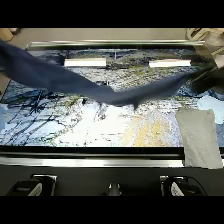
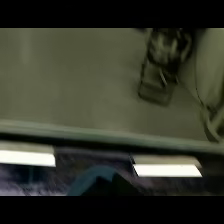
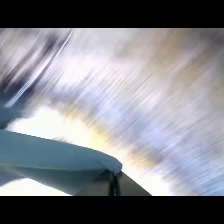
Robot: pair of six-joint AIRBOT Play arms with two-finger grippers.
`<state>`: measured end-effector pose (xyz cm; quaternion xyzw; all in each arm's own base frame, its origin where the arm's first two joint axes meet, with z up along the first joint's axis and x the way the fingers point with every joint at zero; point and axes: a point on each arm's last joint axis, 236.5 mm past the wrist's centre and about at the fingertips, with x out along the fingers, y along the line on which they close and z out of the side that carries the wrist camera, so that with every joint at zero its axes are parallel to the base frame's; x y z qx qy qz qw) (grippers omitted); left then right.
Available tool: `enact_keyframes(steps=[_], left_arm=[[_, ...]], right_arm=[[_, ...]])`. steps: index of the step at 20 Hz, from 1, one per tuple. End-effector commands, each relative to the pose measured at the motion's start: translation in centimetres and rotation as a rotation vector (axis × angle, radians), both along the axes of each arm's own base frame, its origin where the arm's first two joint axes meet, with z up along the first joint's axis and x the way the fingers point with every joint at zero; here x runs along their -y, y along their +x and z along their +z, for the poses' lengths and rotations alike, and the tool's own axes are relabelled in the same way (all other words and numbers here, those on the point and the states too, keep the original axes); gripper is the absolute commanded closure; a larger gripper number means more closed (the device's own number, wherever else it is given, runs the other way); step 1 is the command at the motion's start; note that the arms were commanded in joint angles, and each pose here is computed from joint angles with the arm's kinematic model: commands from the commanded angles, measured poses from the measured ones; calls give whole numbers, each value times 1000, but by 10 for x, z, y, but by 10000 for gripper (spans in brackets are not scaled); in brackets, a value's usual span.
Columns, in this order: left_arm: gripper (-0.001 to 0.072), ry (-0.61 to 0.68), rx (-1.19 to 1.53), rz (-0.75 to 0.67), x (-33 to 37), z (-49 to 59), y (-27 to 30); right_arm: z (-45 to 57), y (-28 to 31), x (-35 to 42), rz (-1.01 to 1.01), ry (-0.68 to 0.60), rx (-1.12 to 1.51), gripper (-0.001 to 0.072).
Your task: Fold the shirts.
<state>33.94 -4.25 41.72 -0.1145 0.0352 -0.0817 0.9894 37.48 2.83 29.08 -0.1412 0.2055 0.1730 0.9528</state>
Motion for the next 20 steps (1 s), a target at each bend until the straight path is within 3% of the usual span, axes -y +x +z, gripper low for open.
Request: enact_keyframes(steps=[1, 3, 4, 7, 12, 15, 20], left_arm=[[683, -73, 163, 339, -86, 101, -82], [681, -102, 62, 411, -102, 79, -94], [681, -111, 45, 372, -92, 75, -94], [681, -54, 140, 247, -62, 99, -100], [681, -33, 219, 257, -61, 117, -119], [681, -16, 144, 258, -65, 98, -98], [681, -25, -370, 164, -59, -73, -23]], right_arm=[[230, -110, 38, -275, -131, 625, 695], [257, -153, 37, -313, -123, 705, 695], [256, -159, 34, -306, -118, 702, 695], [240, -156, 34, -299, -129, 634, 695], [225, -149, 40, -314, -155, 569, 695], [164, -123, 48, -295, -193, 314, 694], [-35, -71, 54, -185, -172, -386, 694]])
